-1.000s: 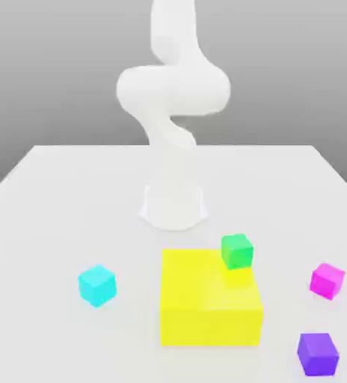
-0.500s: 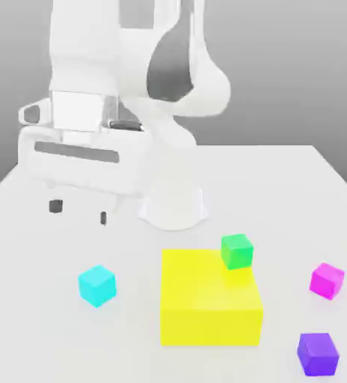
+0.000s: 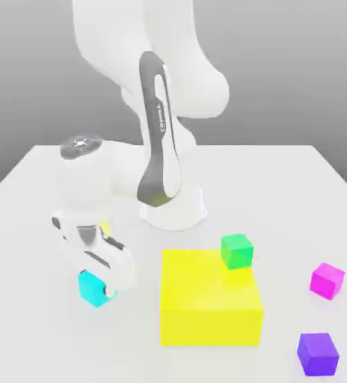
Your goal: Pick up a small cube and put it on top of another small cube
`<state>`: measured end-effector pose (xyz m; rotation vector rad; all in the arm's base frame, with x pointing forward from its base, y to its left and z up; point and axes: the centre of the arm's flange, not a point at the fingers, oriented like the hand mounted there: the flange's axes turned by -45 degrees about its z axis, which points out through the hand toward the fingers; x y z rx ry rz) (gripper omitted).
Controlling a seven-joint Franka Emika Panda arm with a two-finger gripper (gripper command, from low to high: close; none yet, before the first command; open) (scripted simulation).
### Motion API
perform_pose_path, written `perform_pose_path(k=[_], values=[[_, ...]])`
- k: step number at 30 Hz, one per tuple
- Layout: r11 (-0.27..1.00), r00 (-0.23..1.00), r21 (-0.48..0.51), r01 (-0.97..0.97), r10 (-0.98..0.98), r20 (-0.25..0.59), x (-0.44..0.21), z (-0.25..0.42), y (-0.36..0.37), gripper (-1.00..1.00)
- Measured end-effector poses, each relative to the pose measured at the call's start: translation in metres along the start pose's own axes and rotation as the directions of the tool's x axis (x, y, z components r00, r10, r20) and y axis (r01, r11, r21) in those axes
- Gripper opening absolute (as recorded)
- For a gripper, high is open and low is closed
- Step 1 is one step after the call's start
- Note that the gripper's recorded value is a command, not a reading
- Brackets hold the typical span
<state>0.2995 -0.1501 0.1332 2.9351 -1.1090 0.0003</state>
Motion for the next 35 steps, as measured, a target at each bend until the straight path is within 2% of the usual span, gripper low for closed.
perform_pose_path(k=[3,11,14,19,25,31,32,35], values=[[1.000,1.000,0.001,0.000,0.000,0.000,0.000,0.001,0.000,-1.00],[1.000,1.000,0.002,0.003,-0.003,0.000,0.000,-0.059,-0.002,-1.00],[0.995,0.995,0.012,0.099,-0.099,0.002,-0.013,-0.086,-0.046,-1.00],[0.957,0.958,0.021,0.288,-0.288,0.002,-0.060,-0.134,-0.125,-1.00],[0.861,0.861,0.013,0.508,-0.508,0.001,-0.151,-0.187,-0.191,-1.00],[0.833,0.833,0.005,0.553,-0.553,-0.001,-0.174,-0.148,-0.202,-1.00],[0.833,0.833,0.005,0.554,-0.554,-0.001,-0.175,-0.138,-0.202,1.00],[0.833,0.833,0.005,0.554,-0.554,-0.001,-0.175,-0.138,-0.202,1.00]])
